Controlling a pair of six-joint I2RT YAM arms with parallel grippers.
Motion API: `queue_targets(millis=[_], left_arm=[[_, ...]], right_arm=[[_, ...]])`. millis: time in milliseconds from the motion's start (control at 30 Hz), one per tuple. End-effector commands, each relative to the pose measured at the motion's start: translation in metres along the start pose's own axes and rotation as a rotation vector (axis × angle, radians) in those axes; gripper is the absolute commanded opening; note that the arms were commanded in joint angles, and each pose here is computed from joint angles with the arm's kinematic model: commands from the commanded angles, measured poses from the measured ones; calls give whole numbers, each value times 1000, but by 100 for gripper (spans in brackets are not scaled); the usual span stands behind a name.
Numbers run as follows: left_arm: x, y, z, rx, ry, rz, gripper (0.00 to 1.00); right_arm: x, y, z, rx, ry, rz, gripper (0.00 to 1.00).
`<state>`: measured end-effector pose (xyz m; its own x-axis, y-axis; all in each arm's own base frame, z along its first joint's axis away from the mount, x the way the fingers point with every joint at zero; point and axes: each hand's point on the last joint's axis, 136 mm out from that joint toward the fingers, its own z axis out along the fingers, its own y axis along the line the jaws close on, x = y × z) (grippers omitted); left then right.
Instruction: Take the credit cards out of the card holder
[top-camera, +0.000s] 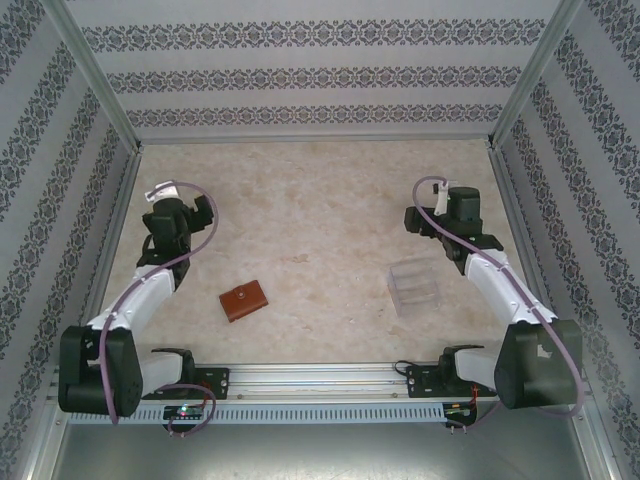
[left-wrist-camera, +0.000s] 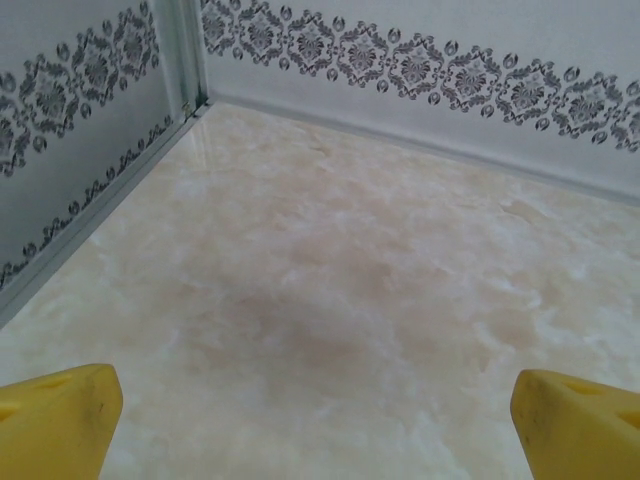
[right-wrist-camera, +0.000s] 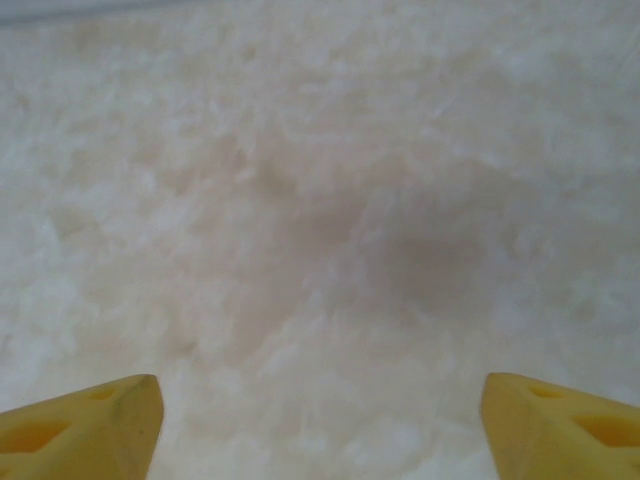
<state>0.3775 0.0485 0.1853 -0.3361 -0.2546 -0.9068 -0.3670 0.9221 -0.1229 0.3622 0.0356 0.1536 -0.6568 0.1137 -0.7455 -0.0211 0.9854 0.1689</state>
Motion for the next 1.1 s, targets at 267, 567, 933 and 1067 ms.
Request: queue_targets(millis=[267, 567, 933, 1067], left_arm=[[69, -44, -54, 212, 613, -118, 100], [50, -54, -54, 275, 606, 25, 100], [39, -19, -56, 98, 576, 121, 100], [36, -15, -56, 75, 559, 134, 100]], right_arm=[[66, 35, -47, 15, 401, 69, 57], [96, 51, -54, 72, 589, 8, 42], [119, 66, -44, 92, 688, -52, 28], [123, 67, -40, 93, 715, -68, 28]])
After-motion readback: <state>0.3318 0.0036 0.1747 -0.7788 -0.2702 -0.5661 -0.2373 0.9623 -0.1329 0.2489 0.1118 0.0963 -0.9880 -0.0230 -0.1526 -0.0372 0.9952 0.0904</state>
